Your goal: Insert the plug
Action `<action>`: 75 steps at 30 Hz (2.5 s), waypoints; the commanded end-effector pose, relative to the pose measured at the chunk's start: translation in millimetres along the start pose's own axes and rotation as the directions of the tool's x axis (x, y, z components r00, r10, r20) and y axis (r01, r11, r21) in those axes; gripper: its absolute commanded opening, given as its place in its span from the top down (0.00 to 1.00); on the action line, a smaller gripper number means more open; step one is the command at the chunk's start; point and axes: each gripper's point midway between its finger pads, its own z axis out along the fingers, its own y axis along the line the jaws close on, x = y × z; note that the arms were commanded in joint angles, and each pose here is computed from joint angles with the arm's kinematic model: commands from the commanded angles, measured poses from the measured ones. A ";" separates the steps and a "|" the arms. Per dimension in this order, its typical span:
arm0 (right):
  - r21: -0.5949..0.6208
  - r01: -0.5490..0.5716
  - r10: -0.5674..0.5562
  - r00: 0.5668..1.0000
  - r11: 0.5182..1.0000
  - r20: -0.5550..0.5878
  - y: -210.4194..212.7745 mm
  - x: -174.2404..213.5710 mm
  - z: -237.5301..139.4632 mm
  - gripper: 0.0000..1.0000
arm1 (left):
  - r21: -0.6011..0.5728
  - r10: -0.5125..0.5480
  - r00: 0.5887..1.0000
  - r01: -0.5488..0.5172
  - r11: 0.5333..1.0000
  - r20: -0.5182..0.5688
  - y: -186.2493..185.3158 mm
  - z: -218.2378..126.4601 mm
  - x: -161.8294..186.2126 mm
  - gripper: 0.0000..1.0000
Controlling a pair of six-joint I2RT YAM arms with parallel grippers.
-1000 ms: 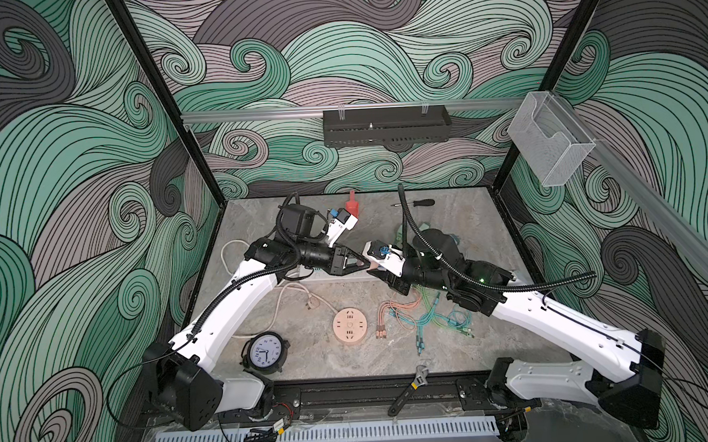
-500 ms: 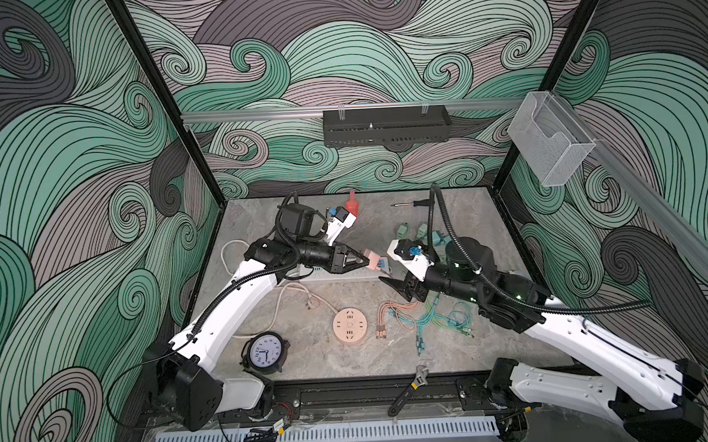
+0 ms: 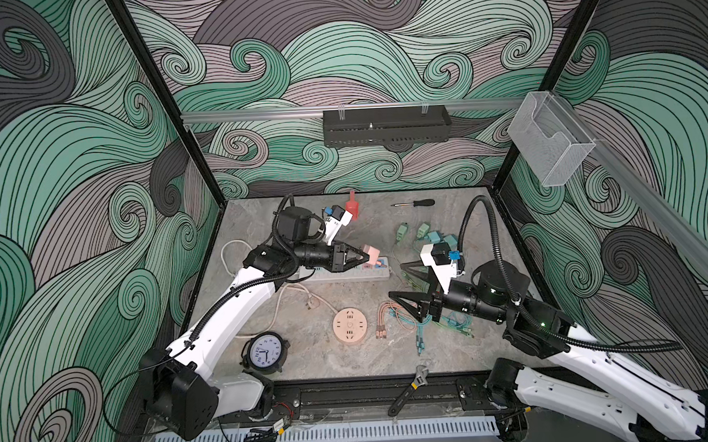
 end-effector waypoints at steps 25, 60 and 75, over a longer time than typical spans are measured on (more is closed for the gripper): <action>-0.287 -0.387 0.449 0.873 0.876 0.190 -24.8 -9.5 20.5 0.39 | 0.134 0.054 0.891 -0.127 0.983 0.450 -56.0 -46.0 -52.8 1.00; -0.392 -0.326 0.440 0.864 0.860 0.246 -25.8 -56.8 49.5 0.44 | 0.255 0.003 0.855 -0.157 0.954 0.518 -77.6 -49.5 -30.0 1.00; -0.427 -0.324 0.448 0.864 0.844 0.231 -19.4 -62.9 49.1 0.49 | 0.243 0.029 0.868 -0.171 0.955 0.496 -79.3 -39.9 -18.0 1.00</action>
